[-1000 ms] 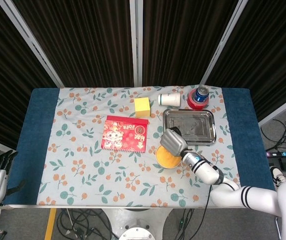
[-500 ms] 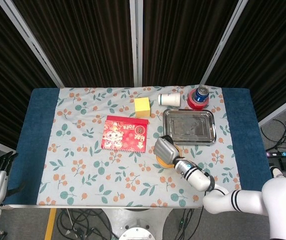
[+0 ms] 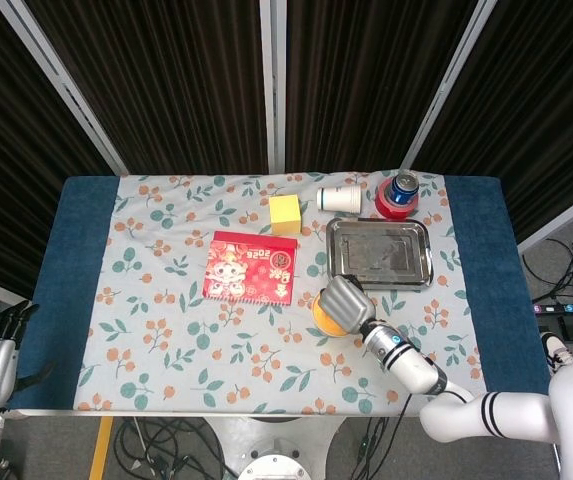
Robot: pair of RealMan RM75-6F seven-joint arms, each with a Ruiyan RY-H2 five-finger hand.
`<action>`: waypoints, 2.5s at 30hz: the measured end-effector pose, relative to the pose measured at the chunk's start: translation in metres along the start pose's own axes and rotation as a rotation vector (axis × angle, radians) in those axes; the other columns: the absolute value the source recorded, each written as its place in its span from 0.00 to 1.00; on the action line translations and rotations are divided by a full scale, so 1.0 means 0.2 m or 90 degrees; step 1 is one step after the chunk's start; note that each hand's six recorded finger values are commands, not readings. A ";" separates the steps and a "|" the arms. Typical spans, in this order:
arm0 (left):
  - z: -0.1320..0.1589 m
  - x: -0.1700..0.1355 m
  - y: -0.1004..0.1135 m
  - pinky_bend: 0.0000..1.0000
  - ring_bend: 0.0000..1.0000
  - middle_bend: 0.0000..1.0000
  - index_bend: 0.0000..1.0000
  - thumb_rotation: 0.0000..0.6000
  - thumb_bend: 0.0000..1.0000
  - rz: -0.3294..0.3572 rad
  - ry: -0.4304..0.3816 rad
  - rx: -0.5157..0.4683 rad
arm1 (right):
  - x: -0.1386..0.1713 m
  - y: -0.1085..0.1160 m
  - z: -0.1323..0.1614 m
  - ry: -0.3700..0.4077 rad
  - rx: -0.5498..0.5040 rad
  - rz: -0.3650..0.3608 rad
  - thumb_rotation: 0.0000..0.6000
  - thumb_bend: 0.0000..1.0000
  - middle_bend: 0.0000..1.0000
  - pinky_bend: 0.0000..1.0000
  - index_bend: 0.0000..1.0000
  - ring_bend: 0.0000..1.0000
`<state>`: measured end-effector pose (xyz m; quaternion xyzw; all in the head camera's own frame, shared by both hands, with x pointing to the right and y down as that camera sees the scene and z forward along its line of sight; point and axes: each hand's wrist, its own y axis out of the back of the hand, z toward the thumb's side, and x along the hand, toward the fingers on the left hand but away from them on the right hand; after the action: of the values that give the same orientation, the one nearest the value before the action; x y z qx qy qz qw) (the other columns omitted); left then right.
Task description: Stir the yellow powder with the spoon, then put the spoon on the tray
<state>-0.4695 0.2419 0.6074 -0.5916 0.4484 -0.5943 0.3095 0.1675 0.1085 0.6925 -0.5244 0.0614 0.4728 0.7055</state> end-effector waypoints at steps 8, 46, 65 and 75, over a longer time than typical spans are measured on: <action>0.01 0.01 0.00 0.12 0.12 0.18 0.19 1.00 0.22 -0.002 -0.001 0.000 | -0.01 -0.02 -0.07 -0.009 0.064 0.002 1.00 0.47 0.95 1.00 0.79 0.91; 0.00 -0.01 -0.01 0.12 0.12 0.18 0.19 1.00 0.22 0.001 -0.002 -0.009 | 0.02 0.13 0.04 0.055 0.240 -0.087 1.00 0.49 0.96 1.00 0.81 0.91; -0.02 -0.02 -0.03 0.12 0.12 0.18 0.18 1.00 0.22 -0.003 0.004 -0.022 | -0.06 0.03 0.01 0.050 0.379 -0.071 1.00 0.49 0.96 1.00 0.82 0.91; -0.02 -0.02 -0.04 0.12 0.12 0.18 0.18 1.00 0.22 -0.003 0.003 -0.027 | -0.03 0.14 0.10 0.073 0.376 -0.119 1.00 0.49 0.96 1.00 0.82 0.91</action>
<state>-0.4724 0.2495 0.6128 -0.5975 0.4606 -0.5868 0.2942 0.1357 0.1206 0.6844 -0.3261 0.1873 0.3369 0.8632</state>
